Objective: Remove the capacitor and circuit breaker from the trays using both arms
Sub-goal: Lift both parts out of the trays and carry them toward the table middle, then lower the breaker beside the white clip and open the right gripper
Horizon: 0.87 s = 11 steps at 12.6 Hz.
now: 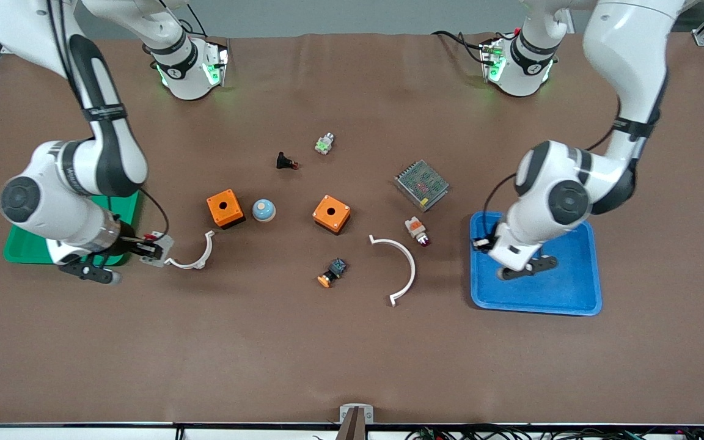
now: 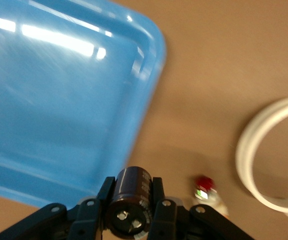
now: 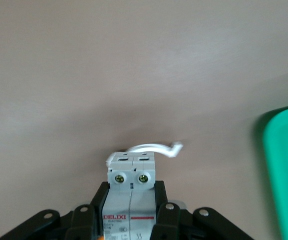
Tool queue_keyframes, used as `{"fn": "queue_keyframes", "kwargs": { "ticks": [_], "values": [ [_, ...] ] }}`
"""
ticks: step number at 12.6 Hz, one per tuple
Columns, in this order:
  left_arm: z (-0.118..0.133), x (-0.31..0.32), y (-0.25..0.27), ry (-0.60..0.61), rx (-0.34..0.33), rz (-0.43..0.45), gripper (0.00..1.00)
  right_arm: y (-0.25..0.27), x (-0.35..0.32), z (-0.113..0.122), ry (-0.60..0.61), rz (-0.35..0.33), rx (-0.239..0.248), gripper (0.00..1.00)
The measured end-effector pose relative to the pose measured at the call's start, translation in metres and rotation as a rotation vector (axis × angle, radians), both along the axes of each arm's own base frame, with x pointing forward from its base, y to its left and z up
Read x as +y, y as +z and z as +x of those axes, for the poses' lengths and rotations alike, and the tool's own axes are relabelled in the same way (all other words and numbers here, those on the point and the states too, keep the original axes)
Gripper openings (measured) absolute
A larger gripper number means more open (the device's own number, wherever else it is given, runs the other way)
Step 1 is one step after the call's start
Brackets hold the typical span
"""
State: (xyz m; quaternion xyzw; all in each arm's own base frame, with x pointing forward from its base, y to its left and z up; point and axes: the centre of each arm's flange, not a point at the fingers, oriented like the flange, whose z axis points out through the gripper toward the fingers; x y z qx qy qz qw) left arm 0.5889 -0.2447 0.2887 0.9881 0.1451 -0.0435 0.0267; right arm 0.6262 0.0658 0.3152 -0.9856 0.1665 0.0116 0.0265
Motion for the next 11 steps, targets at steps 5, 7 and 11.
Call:
{"fn": "queue_keyframes", "kwargs": {
  "ticks": [5, 7, 11],
  "values": [
    [-0.079, -0.138, -0.016, 0.130, 0.030, 0.031, 0.34, -0.081, 0.074, 0.013, -0.123, -0.046, 0.005, 0.40],
    [-0.107, -0.178, -0.033, 0.199, 0.027, 0.021, 0.34, -0.103, 0.084, 0.014, -0.137, -0.058, 0.009, 0.40],
    [-0.156, -0.230, -0.079, 0.264, 0.048, 0.018, 0.34, -0.069, 0.076, 0.037, -0.217, -0.052, -0.015, 0.58]
  ]
}}
